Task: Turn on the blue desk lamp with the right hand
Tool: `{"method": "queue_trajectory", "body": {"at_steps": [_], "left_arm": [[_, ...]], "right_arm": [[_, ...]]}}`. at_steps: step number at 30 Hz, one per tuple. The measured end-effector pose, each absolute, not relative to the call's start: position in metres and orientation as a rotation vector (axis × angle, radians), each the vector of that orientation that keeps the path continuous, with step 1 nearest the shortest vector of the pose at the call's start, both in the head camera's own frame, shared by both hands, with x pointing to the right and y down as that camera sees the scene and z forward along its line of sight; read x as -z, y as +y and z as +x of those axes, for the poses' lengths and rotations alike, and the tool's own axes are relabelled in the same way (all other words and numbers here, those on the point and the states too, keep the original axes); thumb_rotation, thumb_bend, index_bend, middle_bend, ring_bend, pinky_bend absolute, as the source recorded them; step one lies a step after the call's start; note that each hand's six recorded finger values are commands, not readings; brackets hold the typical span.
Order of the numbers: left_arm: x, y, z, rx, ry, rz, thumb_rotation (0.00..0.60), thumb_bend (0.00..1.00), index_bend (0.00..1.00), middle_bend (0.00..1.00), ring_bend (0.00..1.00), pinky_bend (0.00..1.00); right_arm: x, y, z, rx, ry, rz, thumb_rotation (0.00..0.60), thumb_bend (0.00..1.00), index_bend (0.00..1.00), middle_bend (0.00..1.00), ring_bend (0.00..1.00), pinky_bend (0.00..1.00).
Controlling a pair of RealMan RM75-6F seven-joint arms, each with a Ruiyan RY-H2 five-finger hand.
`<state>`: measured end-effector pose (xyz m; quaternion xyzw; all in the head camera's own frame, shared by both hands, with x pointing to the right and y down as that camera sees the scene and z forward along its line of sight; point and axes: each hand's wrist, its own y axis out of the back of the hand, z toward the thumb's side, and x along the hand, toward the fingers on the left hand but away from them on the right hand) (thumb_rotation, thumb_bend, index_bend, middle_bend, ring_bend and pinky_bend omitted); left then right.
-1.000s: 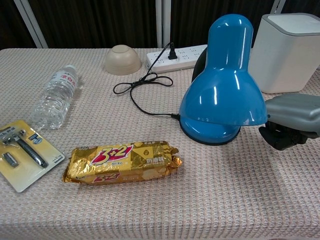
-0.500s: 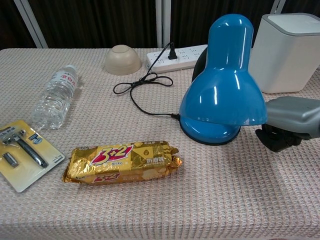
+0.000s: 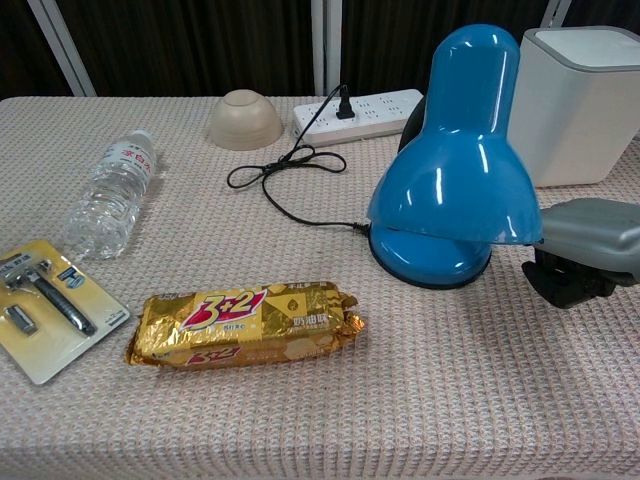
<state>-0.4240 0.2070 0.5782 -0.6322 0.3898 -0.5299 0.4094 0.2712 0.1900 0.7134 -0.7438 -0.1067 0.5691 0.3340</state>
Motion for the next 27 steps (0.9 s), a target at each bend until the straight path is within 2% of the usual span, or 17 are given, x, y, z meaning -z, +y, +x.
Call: {"method": "queue_trajectory", "body": {"at_steps": [27], "left_arm": [[-0.579, 0.207, -0.425, 1.338, 0.985, -1.593, 0.600, 0.04, 0.00, 0.00, 0.00, 0.00]], "right_arm": [[-0.719, 0.201, 0.287, -1.519, -0.352, -1.978, 0.600, 0.77, 0.00, 0.97, 0.91, 0.83]]}}
